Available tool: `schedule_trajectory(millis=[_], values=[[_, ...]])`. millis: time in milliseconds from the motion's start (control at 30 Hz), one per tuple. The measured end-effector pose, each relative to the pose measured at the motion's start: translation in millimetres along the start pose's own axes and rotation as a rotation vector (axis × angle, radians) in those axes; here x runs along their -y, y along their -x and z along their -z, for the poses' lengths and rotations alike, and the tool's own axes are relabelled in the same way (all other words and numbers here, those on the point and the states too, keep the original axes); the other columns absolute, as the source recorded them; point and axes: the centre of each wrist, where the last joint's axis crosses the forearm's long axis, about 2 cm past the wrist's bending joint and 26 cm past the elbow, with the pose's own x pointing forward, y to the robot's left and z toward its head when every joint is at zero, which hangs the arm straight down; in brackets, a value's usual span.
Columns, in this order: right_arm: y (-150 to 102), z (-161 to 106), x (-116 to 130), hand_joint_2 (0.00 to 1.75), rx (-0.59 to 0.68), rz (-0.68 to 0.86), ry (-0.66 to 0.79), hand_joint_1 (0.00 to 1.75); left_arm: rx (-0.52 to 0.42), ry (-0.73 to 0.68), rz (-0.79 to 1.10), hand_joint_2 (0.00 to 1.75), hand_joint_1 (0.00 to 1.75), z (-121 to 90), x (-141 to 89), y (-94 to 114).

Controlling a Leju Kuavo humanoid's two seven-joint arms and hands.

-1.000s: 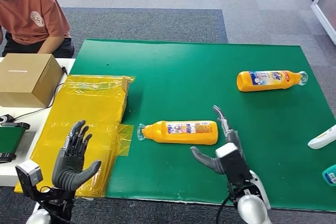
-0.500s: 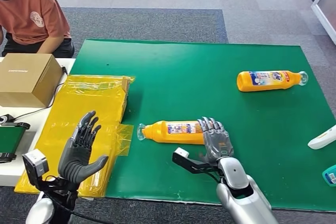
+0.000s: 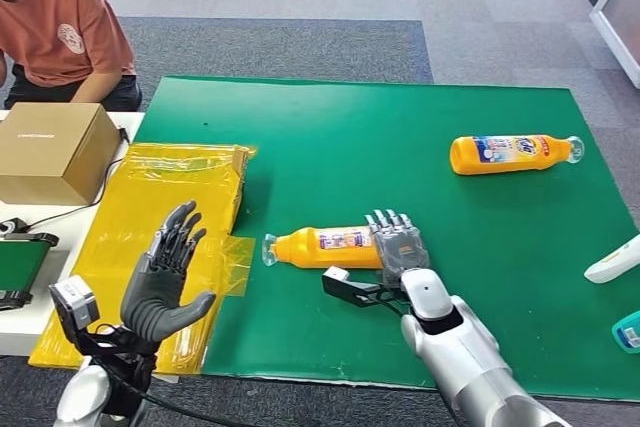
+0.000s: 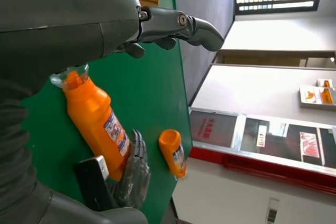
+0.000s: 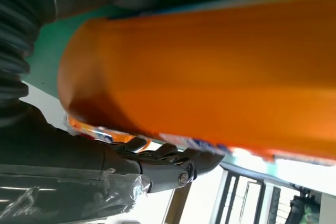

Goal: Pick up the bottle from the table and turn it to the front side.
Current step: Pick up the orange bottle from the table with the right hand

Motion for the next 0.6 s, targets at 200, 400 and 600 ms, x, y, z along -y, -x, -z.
schedule_trajectory(millis=[200,400,600], values=[[2,6,1,1.75,0.031,0.027,-0.036,1.75,0.001,0.008,-0.013,1.75,0.00,0,1,1],[8,7,5,1.75,0.077,0.308,-0.064,1.75,0.000,0.005,-0.020,1.75,0.00,-2,1,1],[14,-14,4,1.75,0.240,1.120,-0.085,1.75,0.007,-0.021,-0.021,1.75,0.00,-9,1,3]])
